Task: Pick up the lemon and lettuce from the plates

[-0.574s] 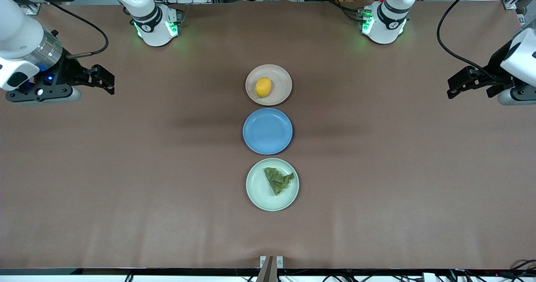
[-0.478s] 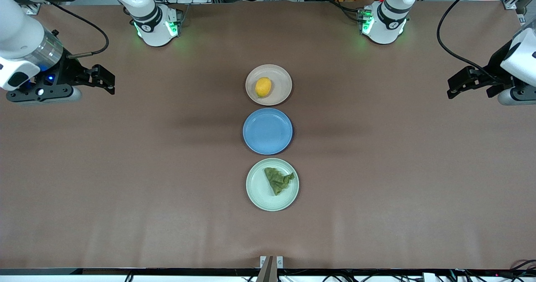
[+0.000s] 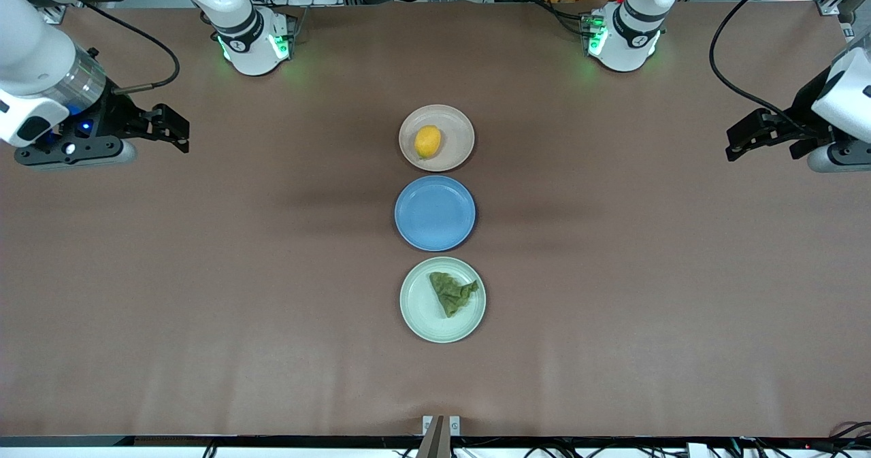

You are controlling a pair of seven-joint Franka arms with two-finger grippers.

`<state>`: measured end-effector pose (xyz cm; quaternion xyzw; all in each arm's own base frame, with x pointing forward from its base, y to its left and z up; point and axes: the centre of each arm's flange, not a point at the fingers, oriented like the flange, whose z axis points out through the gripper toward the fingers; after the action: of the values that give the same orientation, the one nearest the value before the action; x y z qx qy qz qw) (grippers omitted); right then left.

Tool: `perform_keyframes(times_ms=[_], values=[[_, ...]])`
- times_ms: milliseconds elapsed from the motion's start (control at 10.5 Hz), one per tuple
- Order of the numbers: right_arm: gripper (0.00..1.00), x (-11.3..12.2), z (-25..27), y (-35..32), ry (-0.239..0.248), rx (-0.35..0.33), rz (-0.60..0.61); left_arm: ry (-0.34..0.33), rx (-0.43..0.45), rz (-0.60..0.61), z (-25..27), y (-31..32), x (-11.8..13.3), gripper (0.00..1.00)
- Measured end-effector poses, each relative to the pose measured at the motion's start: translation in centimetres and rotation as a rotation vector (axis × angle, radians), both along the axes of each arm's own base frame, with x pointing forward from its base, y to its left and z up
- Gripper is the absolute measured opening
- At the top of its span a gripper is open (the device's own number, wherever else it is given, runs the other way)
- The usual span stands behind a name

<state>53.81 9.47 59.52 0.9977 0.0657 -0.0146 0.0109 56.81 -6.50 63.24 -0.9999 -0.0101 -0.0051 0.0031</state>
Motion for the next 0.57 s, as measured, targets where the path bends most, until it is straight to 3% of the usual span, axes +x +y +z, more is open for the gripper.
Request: perform_keyframes(times_ms=[191, 383, 574], values=[[1.00, -0.3, -1.0, 1.6, 0.018, 0.017, 0.017, 0.013, 0.000, -0.011, -1.1, -0.4, 0.6, 1.00], [1.00, -0.7, -3.0, 4.2, 0.050, 0.084, -0.033, -0.006, -0.004, -0.038, -2.1, -1.6, 1.6, 1.00], [1.00, -1.8, -5.4, 8.4, 0.082, 0.094, -0.091, -0.030, -0.014, -0.076, -3.2, -3.8, 2.5, 1.00]])
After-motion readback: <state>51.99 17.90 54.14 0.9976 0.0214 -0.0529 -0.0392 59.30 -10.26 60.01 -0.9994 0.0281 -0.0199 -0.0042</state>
